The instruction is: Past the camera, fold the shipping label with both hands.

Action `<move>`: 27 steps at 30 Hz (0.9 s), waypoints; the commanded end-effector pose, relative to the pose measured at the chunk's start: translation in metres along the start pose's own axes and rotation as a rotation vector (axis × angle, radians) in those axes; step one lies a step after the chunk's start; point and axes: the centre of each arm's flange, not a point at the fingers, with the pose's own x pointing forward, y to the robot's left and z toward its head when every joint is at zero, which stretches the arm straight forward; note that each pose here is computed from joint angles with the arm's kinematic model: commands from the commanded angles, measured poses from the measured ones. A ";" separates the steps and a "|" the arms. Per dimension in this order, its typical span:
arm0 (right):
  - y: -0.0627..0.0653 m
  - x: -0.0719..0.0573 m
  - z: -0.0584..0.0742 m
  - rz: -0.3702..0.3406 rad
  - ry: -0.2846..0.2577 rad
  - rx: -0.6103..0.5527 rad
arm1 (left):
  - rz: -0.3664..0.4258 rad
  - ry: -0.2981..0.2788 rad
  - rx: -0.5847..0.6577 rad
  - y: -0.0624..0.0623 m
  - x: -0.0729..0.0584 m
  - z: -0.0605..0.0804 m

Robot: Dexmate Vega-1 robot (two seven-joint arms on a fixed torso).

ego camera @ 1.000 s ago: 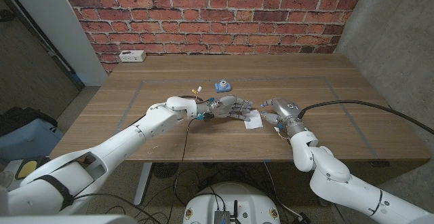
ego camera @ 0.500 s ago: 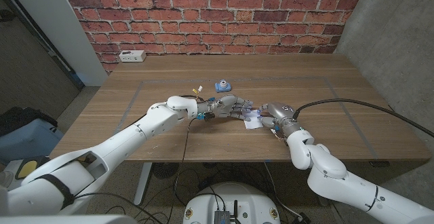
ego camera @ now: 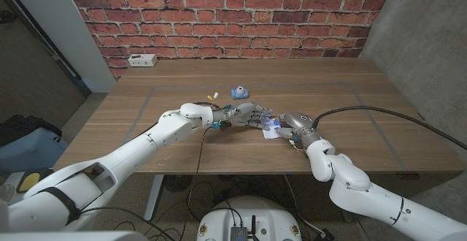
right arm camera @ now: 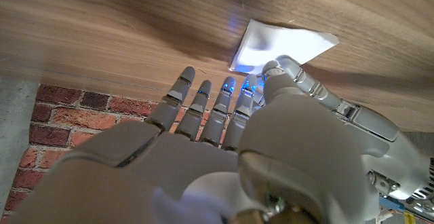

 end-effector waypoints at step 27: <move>0.014 0.011 -0.004 0.069 0.039 -0.034 | 0.157 -0.213 0.298 -0.001 -0.021 0.046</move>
